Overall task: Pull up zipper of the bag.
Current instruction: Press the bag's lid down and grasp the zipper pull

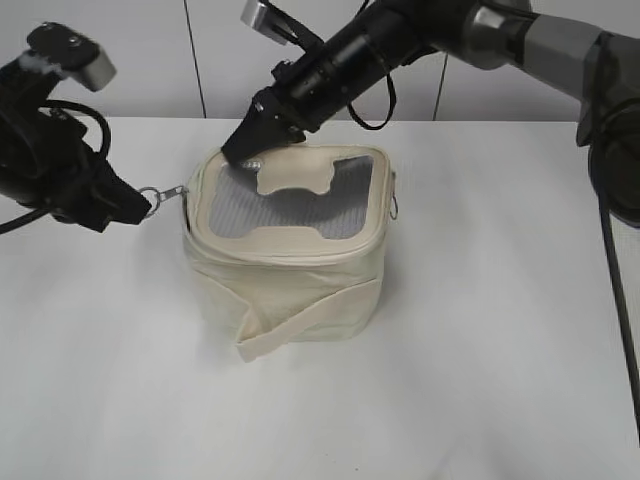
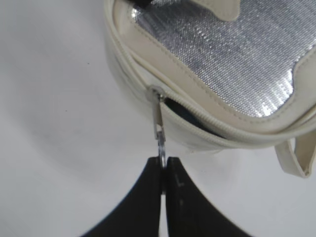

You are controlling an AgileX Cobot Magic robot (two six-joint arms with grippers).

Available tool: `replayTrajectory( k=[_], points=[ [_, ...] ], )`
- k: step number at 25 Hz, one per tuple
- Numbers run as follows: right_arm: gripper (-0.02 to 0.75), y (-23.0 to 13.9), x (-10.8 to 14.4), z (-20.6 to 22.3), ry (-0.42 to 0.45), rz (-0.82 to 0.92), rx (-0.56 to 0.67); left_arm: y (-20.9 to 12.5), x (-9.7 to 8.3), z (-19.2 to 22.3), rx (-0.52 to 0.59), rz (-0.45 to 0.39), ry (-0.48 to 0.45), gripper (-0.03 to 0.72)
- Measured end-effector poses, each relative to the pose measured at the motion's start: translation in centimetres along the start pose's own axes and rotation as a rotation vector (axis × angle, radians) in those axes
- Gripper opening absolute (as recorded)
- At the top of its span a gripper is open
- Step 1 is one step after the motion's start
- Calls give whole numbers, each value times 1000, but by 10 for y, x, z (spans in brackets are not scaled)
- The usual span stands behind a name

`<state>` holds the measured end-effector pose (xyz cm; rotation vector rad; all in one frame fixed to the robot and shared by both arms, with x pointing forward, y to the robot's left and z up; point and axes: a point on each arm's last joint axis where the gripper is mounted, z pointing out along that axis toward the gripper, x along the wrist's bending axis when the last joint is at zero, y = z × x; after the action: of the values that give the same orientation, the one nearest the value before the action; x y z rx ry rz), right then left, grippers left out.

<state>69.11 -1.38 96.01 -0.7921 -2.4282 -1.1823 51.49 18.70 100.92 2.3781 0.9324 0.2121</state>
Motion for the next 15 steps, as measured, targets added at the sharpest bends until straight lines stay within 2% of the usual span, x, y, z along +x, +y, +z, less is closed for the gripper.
replayTrajectory(
  k=[7,13,15],
  points=[
    [92,1,9,7,31,52,15,-18,-18,-18,-59,-50,7,-8],
    [92,1,5,4,12,66,-3,-8,-5,-22,-176,-57,156,-8],
    [92,2,4,4,6,69,-9,-1,-1,-23,-199,-49,176,-8]
  ],
)
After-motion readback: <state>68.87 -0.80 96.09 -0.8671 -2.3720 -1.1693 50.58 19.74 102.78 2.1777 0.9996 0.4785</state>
